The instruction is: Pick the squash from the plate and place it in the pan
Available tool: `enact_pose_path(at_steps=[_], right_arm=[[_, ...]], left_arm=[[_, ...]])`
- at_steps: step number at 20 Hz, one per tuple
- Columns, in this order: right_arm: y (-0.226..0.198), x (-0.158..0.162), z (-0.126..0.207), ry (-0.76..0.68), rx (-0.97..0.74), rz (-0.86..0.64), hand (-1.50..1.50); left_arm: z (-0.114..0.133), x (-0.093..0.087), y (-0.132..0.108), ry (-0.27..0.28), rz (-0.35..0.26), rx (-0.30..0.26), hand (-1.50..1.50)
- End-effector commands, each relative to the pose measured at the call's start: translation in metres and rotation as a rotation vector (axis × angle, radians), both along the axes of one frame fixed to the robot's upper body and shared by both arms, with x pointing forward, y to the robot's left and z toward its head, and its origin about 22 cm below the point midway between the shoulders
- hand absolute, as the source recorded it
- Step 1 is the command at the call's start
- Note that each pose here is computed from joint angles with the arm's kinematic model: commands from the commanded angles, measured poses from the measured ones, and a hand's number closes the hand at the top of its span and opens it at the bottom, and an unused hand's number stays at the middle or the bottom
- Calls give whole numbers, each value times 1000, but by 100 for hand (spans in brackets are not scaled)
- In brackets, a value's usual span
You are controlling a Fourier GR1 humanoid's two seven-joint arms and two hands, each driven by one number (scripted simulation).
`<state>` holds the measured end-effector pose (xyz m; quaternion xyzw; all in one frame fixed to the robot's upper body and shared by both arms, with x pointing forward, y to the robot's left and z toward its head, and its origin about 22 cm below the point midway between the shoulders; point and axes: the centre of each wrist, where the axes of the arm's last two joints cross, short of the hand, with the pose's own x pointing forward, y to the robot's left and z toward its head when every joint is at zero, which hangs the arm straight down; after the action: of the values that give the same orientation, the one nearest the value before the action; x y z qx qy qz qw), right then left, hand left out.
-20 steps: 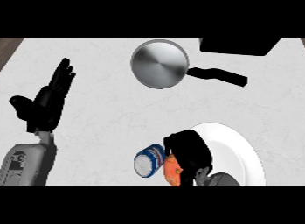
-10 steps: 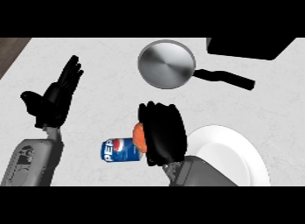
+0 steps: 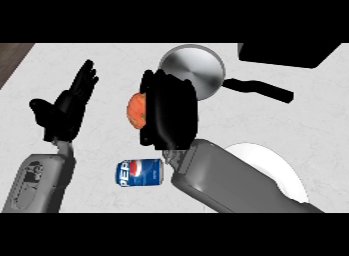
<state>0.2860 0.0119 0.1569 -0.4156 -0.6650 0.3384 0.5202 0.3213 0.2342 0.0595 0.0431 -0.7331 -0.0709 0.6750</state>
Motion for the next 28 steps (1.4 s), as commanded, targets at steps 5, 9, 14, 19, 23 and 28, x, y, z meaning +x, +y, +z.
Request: enact_pose_path(at_steps=[5, 9, 14, 19, 23, 28], right_arm=[[8, 54, 20, -34, 246, -149, 150], [-1, 91, 6, -54, 176, -197, 150], [-37, 127, -28, -108, 57, -270, 150], [-77, 149, -54, -102, 11, -326, 150], [-99, 160, -54, -102, 31, -353, 150], [-92, 159, -57, -74, 220, -349, 150]], left_arm=[[8, 4, 4, -3, 32, -17, 0], [2, 2, 14, -10, 48, 0, 0], [-9, -10, 19, 14, 56, -2, 0], [0, -5, 26, 1, 61, -10, 0], [4, -6, 9, -15, 37, -16, 0], [8, 5, 0, -39, 33, -15, 0]])
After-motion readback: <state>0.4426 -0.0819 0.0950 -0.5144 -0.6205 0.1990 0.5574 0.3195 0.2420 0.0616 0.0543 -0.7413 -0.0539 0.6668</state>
